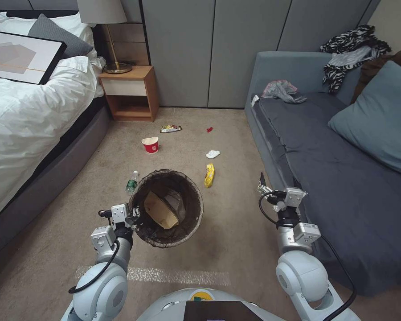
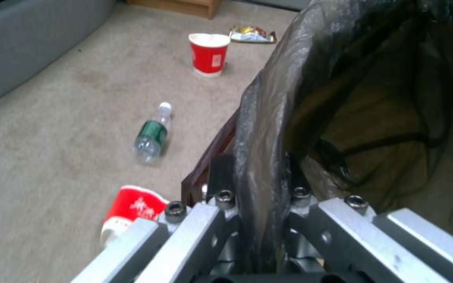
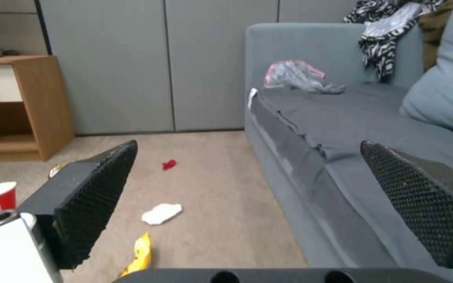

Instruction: Pick up the trash bin, then pick up the garbage from the floor and place it into the trash bin.

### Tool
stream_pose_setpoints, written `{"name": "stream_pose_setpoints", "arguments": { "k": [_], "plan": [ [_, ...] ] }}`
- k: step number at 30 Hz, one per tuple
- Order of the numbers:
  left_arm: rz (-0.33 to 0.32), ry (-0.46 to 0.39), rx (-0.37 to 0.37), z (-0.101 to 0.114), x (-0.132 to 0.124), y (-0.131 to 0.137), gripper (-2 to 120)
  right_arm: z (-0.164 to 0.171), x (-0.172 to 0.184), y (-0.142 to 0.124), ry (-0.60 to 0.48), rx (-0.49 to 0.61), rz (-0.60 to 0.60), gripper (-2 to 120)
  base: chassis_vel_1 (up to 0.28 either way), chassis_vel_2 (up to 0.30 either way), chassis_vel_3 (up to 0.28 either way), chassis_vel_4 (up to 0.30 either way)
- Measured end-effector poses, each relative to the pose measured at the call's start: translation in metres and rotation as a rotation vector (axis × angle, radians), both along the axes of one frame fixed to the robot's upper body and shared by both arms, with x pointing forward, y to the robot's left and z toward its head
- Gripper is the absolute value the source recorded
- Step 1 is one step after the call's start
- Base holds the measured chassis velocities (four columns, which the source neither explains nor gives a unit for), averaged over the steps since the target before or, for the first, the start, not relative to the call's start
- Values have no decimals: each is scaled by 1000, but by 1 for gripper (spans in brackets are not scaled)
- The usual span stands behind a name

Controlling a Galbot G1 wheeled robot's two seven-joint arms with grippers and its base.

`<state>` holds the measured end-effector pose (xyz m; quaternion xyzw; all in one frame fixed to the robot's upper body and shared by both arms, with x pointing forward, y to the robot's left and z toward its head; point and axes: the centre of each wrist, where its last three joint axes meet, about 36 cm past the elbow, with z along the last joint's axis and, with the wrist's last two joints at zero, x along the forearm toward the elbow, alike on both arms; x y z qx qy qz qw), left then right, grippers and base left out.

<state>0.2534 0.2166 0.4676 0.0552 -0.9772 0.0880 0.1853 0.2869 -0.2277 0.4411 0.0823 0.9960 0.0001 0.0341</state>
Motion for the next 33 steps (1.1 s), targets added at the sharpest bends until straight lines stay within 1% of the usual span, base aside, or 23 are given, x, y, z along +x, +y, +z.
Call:
{"name": "stream_pose_setpoints", "arguments": {
  "k": [33],
  "plan": [
    [-3,0,2,0,0,0,0,0,0,2,2,3,-1,100,-168,167,172,-170]
  ]
}}
